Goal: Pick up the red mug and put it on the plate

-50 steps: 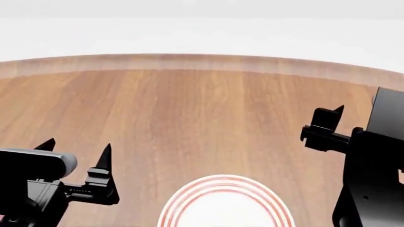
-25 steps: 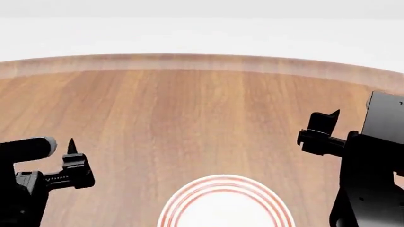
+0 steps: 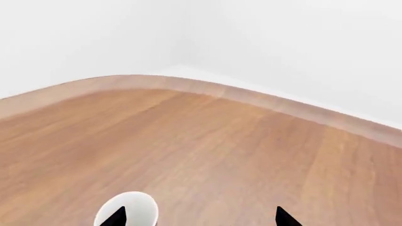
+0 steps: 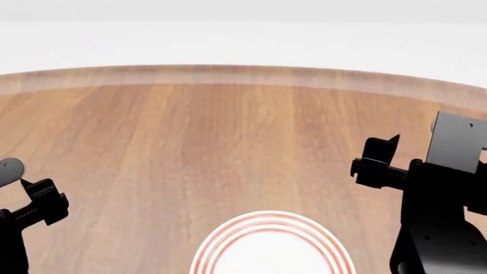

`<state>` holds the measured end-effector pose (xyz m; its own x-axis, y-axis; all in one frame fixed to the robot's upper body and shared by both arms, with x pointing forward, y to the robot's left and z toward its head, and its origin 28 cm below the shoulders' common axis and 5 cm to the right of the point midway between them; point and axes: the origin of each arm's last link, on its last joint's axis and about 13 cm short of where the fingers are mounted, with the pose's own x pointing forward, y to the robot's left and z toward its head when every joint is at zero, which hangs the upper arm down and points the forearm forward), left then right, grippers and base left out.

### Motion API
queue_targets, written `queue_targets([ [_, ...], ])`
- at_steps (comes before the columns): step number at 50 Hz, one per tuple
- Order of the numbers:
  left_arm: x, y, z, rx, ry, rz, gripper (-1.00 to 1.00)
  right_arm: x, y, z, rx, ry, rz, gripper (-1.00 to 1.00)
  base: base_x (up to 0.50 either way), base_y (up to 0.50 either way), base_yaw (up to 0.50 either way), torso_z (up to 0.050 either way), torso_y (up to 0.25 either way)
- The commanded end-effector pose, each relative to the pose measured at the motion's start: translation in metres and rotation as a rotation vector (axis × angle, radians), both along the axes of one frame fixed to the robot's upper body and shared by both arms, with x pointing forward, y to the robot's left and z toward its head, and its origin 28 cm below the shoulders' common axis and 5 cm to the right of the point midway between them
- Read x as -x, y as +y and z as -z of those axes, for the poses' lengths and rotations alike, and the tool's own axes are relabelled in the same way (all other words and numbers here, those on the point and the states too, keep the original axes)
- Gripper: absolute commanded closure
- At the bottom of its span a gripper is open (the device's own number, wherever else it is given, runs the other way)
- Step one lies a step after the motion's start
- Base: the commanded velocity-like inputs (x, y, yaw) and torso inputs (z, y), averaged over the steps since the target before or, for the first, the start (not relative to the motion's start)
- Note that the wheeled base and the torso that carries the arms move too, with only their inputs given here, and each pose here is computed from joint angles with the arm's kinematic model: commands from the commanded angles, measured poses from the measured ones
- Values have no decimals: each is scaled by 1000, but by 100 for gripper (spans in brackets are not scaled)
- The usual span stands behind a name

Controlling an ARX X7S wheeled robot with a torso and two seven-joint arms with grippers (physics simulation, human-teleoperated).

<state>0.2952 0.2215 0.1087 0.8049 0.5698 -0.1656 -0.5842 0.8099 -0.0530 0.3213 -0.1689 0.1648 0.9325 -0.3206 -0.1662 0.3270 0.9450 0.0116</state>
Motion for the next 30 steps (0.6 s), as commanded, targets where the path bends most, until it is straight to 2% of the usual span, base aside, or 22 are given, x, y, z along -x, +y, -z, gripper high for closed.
queue_targets([
  [1, -1, 5, 8, 28, 23, -67, -100, 0, 1, 3, -25, -4, -10, -100, 0, 0, 0, 0, 0],
  [9, 0, 14, 19, 59, 25, -55, -100, -2, 2, 7, -29, 3, -18, -100, 0, 0, 0, 0, 0],
  [15, 0, 20, 27, 52, 43, -35, -100, -3, 4, 8, -31, 9, -24, -100, 0, 0, 0, 0, 0],
  [30, 0, 24, 34, 76, 74, -90, -100, -5, 5, 10, -33, 14, -29, -100, 0, 0, 0, 0, 0],
])
